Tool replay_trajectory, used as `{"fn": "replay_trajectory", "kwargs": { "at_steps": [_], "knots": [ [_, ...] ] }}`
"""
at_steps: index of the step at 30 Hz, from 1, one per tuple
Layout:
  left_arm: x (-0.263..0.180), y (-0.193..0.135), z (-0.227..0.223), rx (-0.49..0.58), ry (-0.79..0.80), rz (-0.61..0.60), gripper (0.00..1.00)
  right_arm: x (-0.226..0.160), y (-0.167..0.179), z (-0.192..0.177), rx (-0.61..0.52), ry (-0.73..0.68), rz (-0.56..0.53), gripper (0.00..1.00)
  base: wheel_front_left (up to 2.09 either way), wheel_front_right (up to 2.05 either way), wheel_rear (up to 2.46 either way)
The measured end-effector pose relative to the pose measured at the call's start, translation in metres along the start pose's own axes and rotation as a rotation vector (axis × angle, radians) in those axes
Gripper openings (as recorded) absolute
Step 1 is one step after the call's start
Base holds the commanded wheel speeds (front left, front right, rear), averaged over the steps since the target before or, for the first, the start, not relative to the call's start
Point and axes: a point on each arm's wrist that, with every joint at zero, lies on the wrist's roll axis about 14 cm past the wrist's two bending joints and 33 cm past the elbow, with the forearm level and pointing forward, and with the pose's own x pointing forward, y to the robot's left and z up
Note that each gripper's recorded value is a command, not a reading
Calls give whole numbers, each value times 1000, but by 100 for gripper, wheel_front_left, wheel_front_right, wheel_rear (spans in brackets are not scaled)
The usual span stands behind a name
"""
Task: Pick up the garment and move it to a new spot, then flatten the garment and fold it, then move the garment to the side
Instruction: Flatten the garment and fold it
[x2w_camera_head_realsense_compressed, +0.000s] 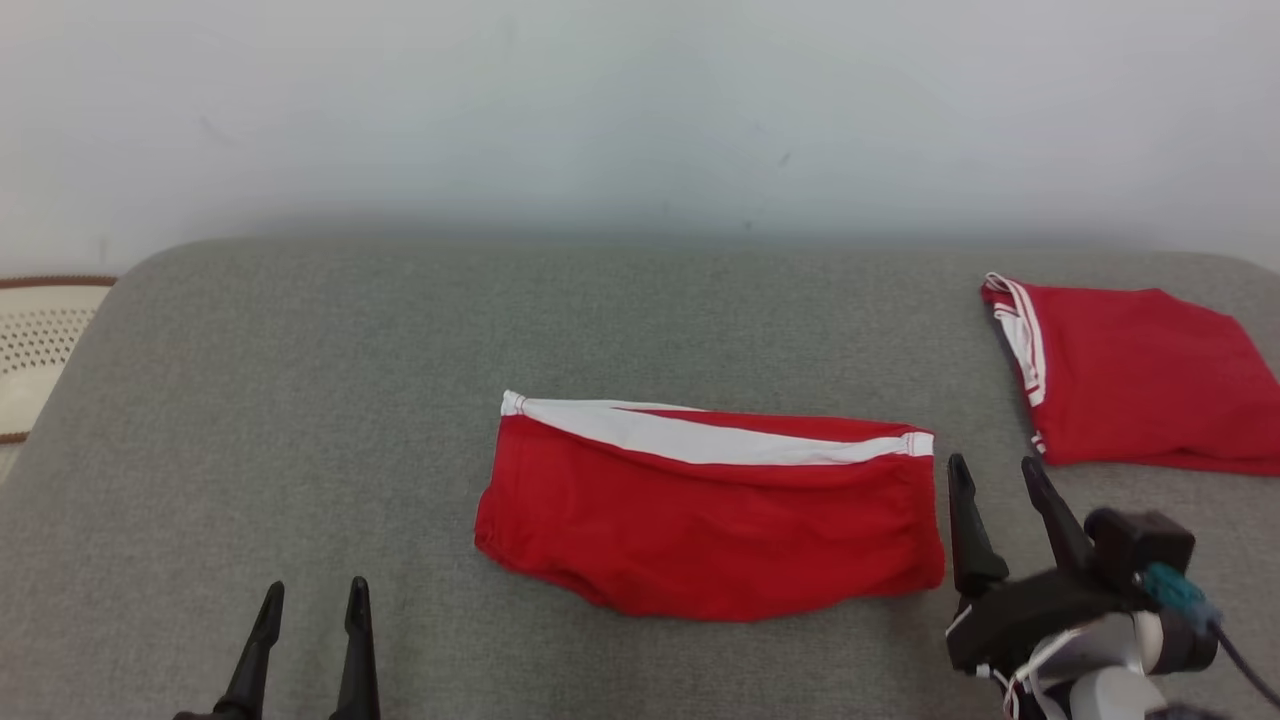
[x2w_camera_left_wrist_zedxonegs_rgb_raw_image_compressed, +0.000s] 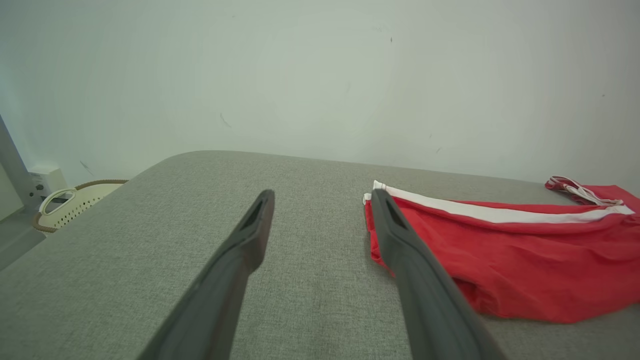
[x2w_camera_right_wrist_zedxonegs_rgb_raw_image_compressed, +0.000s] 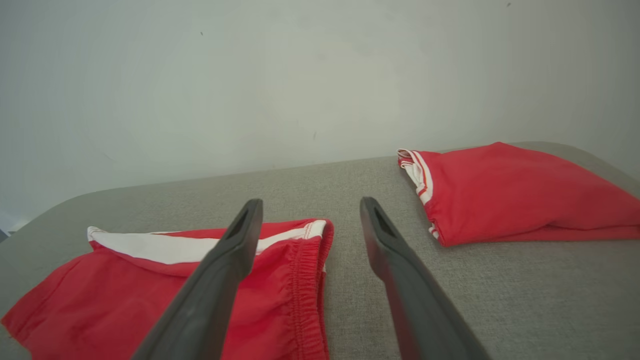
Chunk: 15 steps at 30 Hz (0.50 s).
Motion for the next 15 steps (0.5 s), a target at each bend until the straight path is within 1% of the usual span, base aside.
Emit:
{"fn": "replay_trajectory", "kwargs": {
  "at_steps": [7,15],
  "knots": [
    [6,3,-6,-3,13,10,100,36,-14,-33,-7,134,-25,100,0,0,0],
    [14,14,-18,7,41,36,100,57,-17,-85,30,298,-32,100,0,0,0]
  ]
}}
